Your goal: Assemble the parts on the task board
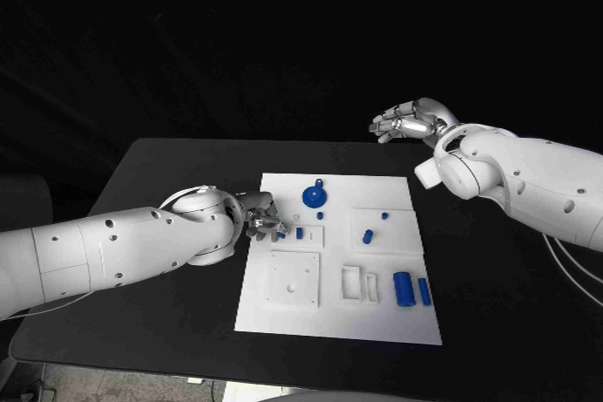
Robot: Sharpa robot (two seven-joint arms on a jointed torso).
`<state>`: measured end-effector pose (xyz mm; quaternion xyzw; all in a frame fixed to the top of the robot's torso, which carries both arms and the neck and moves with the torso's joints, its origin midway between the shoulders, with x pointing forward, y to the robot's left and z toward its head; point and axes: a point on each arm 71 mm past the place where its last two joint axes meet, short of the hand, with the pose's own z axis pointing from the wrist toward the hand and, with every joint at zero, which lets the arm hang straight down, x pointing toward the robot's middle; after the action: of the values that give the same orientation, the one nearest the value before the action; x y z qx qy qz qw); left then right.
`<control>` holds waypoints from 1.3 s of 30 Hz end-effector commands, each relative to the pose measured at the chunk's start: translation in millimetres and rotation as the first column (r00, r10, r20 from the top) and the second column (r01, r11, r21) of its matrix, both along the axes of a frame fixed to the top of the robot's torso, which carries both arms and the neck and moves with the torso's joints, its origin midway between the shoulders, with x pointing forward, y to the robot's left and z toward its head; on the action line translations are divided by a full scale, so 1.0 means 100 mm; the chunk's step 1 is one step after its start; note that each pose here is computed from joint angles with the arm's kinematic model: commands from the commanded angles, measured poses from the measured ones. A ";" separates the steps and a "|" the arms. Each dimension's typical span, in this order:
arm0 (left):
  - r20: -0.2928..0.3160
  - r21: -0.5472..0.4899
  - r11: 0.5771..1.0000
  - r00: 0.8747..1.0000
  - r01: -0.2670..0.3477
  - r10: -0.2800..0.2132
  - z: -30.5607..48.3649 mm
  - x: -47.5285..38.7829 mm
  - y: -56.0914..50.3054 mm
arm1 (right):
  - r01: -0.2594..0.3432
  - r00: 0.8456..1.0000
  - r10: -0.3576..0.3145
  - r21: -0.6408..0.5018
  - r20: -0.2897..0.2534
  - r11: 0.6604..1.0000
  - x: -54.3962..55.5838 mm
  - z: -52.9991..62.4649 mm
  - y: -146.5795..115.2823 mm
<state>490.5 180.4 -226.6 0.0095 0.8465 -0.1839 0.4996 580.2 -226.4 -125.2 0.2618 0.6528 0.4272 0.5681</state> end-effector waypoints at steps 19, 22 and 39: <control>-0.076 -0.004 1.000 0.997 -0.012 0.011 -0.112 -0.042 -0.01 | -0.012 1.000 0.012 0.003 -0.004 1.000 0.00 -0.03 0.00; -0.071 -0.006 1.000 0.997 -0.017 0.017 -0.110 -0.033 -0.01 | -0.011 1.000 0.011 0.003 -0.005 1.000 0.00 -0.03 0.00; -0.064 -0.006 0.999 0.997 -0.033 0.032 -0.112 -0.007 0.02 | -0.011 1.000 0.011 0.002 -0.008 1.000 0.00 -0.03 -0.02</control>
<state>492.3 181.6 -231.5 -0.0097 0.8546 -0.1831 0.4859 580.1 -229.0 -128.2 0.2642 0.6548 0.4251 0.5664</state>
